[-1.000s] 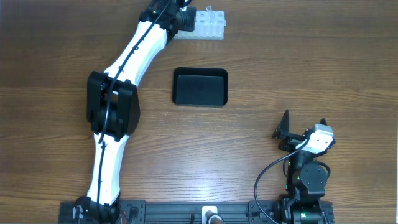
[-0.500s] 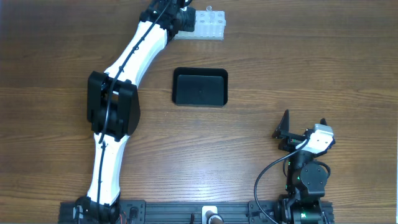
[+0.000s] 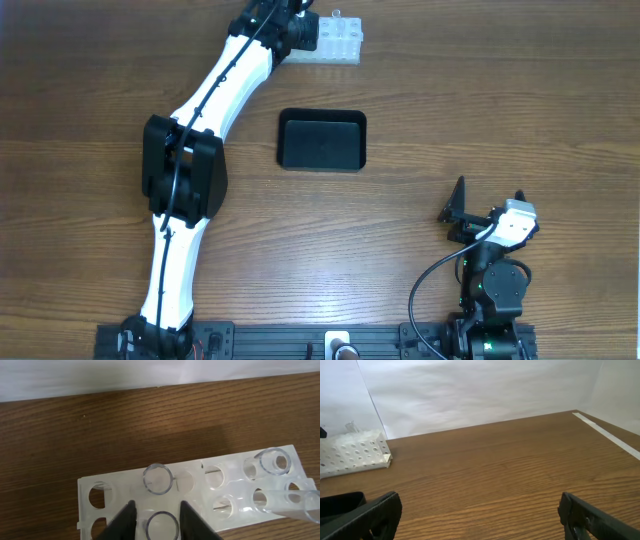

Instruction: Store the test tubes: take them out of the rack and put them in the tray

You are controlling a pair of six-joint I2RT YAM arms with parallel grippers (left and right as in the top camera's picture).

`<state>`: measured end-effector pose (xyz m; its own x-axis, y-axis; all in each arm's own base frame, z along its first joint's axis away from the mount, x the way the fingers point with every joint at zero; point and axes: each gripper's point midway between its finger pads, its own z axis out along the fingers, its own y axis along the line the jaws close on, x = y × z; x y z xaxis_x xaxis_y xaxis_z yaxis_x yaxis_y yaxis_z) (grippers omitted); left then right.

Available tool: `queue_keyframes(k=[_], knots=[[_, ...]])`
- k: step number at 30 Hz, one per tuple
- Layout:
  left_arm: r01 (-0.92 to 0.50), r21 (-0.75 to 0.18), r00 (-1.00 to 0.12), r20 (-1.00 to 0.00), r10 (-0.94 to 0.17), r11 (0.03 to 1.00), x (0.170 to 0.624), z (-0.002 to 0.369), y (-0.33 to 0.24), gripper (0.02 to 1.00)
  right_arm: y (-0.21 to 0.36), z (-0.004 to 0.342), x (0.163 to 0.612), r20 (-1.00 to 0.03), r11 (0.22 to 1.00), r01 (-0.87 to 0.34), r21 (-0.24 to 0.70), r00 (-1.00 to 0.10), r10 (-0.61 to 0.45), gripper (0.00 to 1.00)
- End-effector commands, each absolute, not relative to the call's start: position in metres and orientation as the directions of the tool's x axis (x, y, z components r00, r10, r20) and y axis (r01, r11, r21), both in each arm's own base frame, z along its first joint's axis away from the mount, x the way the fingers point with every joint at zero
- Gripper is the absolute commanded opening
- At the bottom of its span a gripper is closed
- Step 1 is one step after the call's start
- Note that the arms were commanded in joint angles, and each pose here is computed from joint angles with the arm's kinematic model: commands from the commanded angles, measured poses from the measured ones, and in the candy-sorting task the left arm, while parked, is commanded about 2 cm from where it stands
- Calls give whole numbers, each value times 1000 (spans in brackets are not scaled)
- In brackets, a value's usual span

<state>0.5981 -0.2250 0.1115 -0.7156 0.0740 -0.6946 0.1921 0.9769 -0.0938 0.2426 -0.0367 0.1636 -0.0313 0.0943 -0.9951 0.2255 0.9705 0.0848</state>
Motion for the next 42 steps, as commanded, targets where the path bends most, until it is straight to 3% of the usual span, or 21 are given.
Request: queue_keyframes(k=[1, 6, 10, 28, 42], knots=[[201, -89, -706, -703, 81, 976, 602, 113, -228, 308, -37, 163, 242, -996, 970, 228, 80, -30, 89, 991], [201, -89, -707, -703, 81, 976, 602, 112, -228, 378, -37, 163, 242, -996, 970, 228, 80, -30, 89, 991], [200, -89, -707, -703, 81, 976, 602, 112, -228, 371, -38, 163, 242, -996, 970, 228, 79, -30, 89, 991], [200, -87, -715, -694, 84, 976, 602, 104, -228, 165, -37, 163, 242, -996, 970, 228, 80, -30, 89, 993], [198, -85, -719, -689, 86, 977, 601, 105, -227, 134, -38, 163, 242, -996, 970, 228, 79, -30, 89, 993]])
